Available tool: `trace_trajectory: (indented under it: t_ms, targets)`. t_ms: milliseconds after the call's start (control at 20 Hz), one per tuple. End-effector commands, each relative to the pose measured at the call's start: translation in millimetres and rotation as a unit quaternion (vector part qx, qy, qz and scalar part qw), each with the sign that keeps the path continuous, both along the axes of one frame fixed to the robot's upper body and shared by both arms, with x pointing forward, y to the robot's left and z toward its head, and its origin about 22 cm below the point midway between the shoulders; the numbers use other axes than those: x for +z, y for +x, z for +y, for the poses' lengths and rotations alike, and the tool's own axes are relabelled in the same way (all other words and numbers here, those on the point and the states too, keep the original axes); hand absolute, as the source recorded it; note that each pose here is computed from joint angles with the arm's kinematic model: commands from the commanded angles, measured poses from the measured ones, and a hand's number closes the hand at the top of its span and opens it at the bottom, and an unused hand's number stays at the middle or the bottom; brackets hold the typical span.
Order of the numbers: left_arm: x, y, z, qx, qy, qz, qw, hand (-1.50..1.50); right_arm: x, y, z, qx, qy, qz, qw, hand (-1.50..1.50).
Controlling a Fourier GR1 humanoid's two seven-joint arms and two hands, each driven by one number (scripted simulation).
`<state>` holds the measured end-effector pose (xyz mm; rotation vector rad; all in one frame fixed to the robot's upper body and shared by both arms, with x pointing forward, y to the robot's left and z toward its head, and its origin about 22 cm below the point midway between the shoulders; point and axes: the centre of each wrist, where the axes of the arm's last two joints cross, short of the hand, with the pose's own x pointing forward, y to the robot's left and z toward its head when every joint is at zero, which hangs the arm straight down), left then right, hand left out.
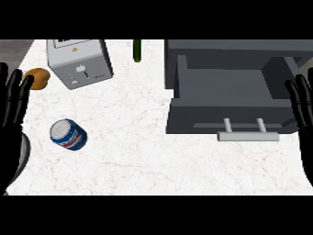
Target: Pick up the can, place it into the drawer and close the drawer
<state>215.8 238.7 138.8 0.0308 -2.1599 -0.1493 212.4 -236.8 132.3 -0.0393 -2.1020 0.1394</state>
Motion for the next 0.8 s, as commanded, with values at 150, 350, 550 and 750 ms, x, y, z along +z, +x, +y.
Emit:
trace_trajectory:
  t_ms: [150,350,550,750]
  targets:
    - [-19.8,-11.3,45.5,-0.113,-0.029,0.024,0.9929,-1.5,5.4,1.1,1.2,-0.01,0.02,-0.008,1.0,-1.5]
    - [-57.3,-19.5,92.9,-0.048,-0.019,0.216,0.975,-1.5,-26.0,-5.0,-16.6,-0.087,0.043,0.127,0.987,-1.5]
    - [-25.4,-20.2,123.6,-0.055,-0.022,0.232,0.971,-1.5,-17.7,-2.5,-13.5,-0.093,0.054,0.142,0.984,-1.5]
    - [-16.7,-13.9,158.8,-0.051,-0.025,0.242,0.9686,-1.5,-19.9,-23.1,-27.6,-0.097,0.049,0.144,0.984,-1.5]
